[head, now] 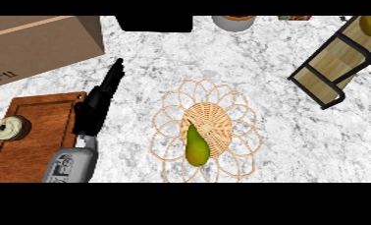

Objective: Pick the lemon from the placemat and place it in the tiered shelf

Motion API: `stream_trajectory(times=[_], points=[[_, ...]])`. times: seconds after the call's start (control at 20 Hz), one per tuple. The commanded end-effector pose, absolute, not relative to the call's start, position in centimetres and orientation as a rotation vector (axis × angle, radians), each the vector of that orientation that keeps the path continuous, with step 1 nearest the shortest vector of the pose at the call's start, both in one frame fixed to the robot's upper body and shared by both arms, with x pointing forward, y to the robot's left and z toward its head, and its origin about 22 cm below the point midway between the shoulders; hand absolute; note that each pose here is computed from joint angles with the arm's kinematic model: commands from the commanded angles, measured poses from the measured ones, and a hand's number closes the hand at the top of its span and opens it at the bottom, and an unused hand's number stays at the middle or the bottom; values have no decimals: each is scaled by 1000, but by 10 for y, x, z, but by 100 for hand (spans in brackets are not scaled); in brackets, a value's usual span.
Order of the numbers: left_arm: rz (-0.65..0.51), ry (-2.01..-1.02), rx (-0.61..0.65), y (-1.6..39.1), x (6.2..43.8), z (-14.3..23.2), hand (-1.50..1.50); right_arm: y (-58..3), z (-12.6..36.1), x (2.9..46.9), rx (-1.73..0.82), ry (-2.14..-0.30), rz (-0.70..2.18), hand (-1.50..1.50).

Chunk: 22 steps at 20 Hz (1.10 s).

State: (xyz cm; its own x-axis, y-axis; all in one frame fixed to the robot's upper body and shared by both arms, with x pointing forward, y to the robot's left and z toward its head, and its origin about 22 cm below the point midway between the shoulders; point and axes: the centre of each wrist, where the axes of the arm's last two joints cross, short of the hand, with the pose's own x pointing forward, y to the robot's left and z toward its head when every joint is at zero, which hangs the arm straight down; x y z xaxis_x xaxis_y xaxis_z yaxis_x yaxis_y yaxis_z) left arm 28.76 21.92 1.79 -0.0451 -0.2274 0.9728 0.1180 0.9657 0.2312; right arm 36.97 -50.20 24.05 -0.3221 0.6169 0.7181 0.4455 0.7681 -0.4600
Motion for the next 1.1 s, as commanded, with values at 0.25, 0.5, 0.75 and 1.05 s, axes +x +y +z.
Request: stream_trajectory(times=[0.25, 0.5, 0.75, 1.05], points=[[-270, -1580, 93, 202, 285, 15, 0, -505, 266, 369, -573, -2001, 228, -150], [-284, -1595, 66, 211, 286, 15, 0, -522, 293, 353, -502, -2032, -3, -150], [-287, -1590, 97, 220, 285, 12, 0, -556, 317, 315, -462, -2013, -244, -150], [-281, -1604, 68, 218, 288, 25, 0, -589, 341, 265, -525, -1848, -302, -150]])
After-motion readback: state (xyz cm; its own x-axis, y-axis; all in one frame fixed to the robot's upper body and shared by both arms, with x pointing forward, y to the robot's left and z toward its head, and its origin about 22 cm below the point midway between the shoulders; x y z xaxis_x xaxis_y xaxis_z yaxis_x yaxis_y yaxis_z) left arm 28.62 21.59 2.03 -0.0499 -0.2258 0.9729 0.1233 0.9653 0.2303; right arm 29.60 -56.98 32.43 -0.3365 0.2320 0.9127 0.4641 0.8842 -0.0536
